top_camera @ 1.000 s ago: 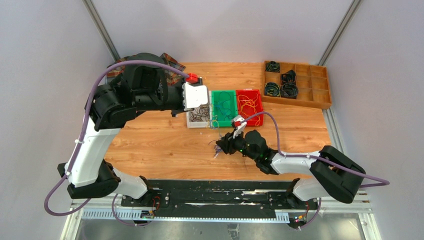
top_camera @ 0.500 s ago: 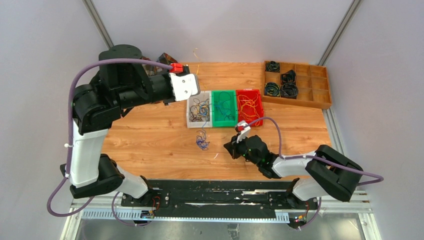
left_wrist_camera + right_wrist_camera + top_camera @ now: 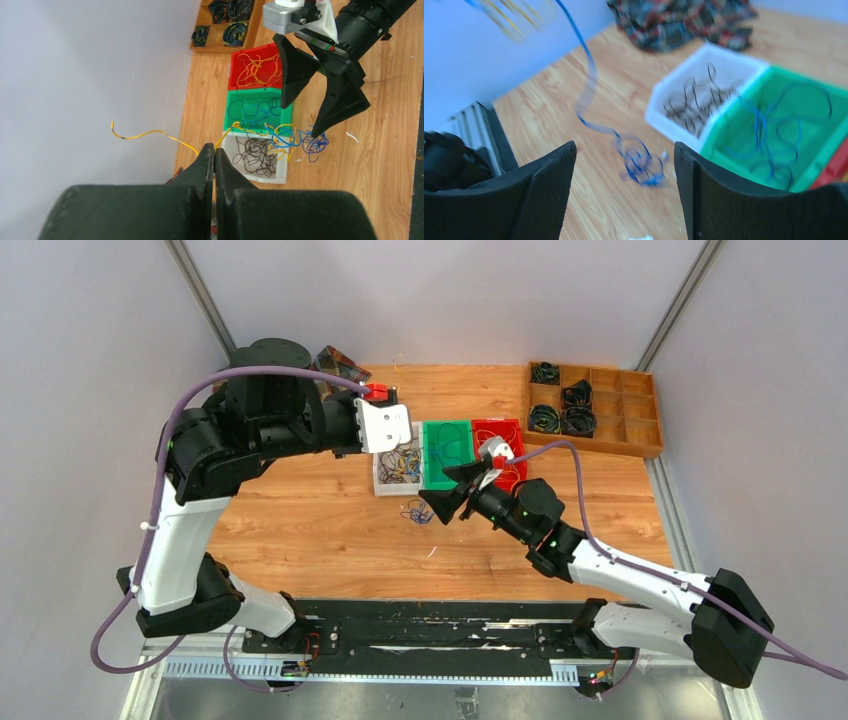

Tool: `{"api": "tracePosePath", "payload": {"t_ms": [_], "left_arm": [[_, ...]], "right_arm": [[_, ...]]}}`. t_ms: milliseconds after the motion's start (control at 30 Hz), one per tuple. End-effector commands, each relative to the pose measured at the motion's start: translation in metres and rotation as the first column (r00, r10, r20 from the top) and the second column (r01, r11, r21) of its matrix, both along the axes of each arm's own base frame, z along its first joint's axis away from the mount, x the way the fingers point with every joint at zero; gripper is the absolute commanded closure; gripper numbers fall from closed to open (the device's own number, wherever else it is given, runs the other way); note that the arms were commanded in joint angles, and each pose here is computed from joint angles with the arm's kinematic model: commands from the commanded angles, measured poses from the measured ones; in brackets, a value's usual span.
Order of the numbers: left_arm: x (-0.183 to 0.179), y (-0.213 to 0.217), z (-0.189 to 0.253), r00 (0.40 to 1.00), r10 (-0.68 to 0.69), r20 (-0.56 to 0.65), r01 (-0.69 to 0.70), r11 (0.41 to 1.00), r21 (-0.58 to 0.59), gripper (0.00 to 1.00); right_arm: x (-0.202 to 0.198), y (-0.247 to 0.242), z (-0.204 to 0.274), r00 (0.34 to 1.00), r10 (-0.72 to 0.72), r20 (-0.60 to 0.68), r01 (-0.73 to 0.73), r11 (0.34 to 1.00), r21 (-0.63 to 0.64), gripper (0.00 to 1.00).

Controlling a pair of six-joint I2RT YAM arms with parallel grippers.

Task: Untangle the cables
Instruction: Untie the cable.

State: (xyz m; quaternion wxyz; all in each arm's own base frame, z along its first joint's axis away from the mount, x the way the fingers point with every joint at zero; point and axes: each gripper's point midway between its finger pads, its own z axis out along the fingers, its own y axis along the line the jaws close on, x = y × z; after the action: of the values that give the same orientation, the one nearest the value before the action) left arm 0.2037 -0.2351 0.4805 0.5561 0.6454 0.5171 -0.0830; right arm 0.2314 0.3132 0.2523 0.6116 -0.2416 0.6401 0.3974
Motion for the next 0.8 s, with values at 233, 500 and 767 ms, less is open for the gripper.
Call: {"api": "tracePosePath", "payload": {"t_ms": [233,500,767], "left_arm": [[-0.01,-0.003,0.011,0.999,-0.045,0.019,0.046,0.998,-0.038,0.99],[-0.013,0.0,0.019,0.998,-0.045,0.035,0.047,0.997,-0.057,1.0],[-0.003,0.011,0.052,0.99,0.031,0.138,-0.016,0.994,-0.11,0.99]], "right_arm": [[0.006,0.024,-0.01,0.998,0.048,-0.028,-0.05,0.997,-0.055,0.43],[0.013,0.021,-0.02,0.999,0.005,-0.051,-0.008,0.999,-0.053,0.99],[0.015,-0.012,-0.088,0.98,-0.14,-0.142,0.118,0.982,-0.151,0.99]]}}
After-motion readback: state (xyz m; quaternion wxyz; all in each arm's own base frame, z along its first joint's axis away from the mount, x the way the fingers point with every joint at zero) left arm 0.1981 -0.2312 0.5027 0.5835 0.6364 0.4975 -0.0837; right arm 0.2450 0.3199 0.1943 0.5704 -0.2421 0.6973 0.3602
